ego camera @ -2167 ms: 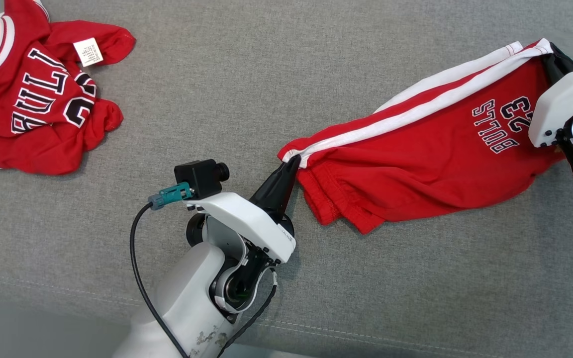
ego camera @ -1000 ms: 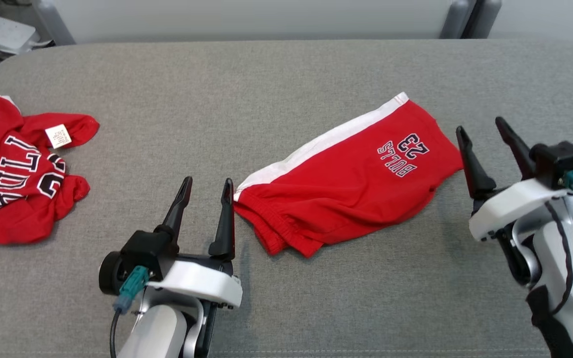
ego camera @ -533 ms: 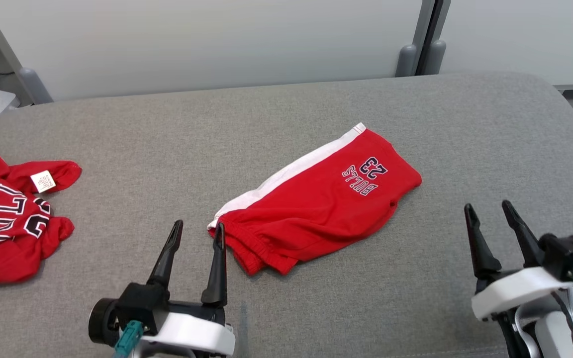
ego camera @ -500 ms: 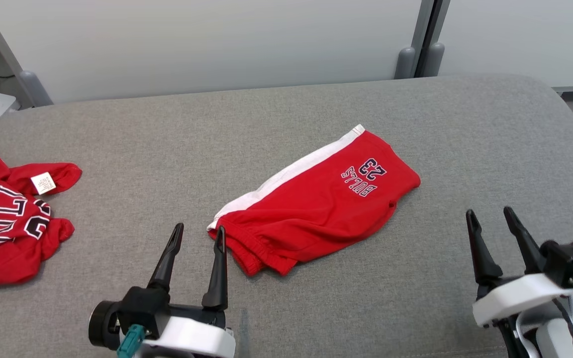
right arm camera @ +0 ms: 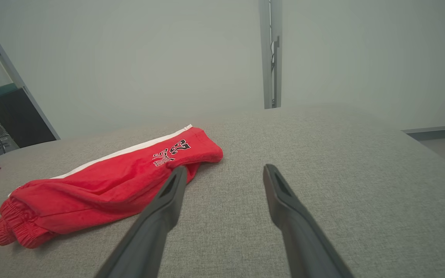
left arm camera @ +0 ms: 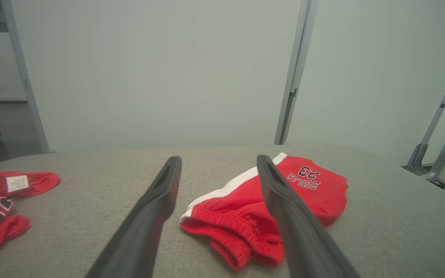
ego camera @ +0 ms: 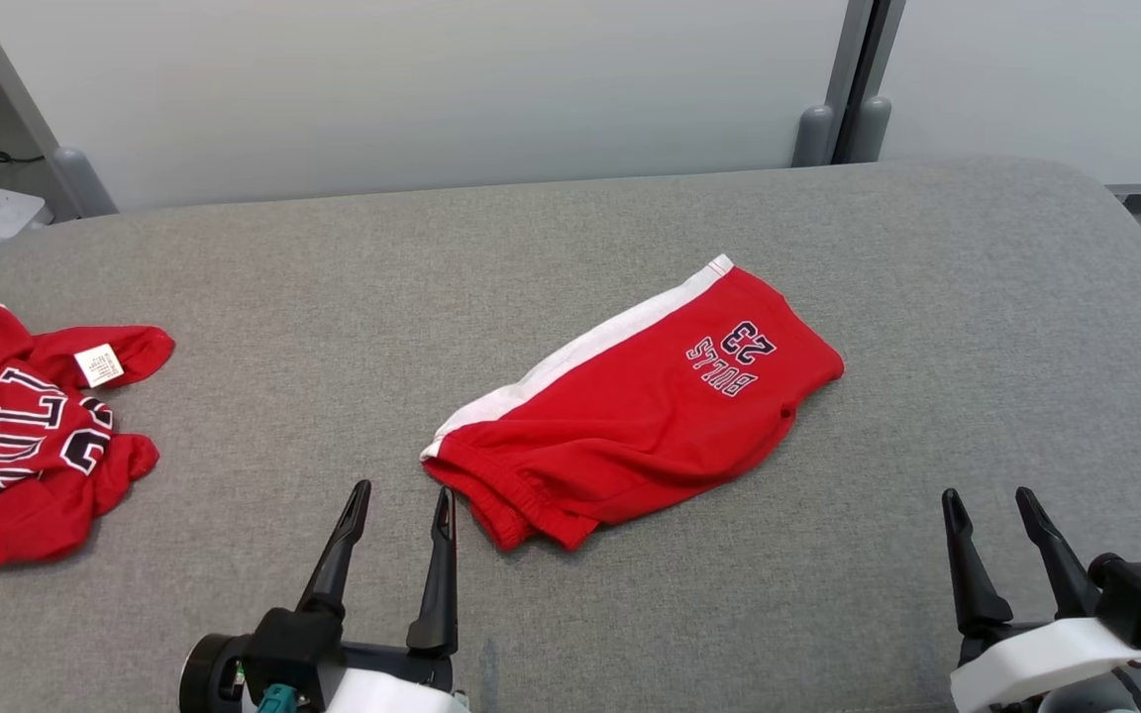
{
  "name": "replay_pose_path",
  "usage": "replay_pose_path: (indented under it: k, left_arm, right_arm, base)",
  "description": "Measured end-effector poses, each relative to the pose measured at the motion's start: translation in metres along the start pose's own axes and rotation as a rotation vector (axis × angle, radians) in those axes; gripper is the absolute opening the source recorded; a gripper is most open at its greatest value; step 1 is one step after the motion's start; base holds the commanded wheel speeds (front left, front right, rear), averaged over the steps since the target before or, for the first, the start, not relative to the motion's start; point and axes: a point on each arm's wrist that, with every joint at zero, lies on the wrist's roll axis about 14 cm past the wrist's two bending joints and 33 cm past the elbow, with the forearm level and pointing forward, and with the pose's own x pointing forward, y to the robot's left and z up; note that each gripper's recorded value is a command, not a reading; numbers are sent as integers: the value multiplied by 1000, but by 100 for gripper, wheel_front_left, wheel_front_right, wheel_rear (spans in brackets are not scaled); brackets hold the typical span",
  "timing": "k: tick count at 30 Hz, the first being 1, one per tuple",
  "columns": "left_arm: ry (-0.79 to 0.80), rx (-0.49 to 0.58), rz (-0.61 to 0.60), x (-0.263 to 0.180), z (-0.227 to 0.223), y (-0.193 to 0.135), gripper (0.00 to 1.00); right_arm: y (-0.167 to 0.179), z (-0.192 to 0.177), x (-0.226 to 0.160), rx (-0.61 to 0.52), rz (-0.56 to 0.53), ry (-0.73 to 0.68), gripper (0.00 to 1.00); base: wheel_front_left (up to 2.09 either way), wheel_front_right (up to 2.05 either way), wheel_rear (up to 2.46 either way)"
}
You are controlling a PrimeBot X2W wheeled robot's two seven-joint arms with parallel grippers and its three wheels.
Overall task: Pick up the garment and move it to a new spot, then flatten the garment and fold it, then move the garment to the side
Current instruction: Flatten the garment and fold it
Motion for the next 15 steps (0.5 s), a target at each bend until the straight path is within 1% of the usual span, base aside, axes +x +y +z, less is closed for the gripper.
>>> replay_pose_path:
  k: [2, 4, 6, 8, 11, 15]
  left_arm:
    - [3, 2, 1, 0, -1, 0, 100]
    - [5, 7, 5, -1, -2, 2, 100]
    - [5, 6, 10, -1, -2, 3, 100]
    - [3, 5, 16, -1, -1, 5, 100]
    - [5, 4, 23, -1, -2, 7, 100]
    - [3, 11, 33, 2, -2, 11, 100]
  right_arm:
    - [1, -2, 2, 2, 2, 5, 100]
    - [3, -6, 3, 36, 4, 17, 100]
    - [6, -12, 7, 101, -1, 32, 100]
    - [8, -16, 13, 197, -17, 37, 100]
    - [8, -16, 31, 330, -37, 37, 100]
    - [11, -17, 64, 413, -26, 103, 100]
  base:
    - [0, 0, 0]
    - [0, 0, 0]
    - [0, 0, 0]
    - [0, 0, 0]
    - [0, 0, 0]
    - [0, 0, 0]
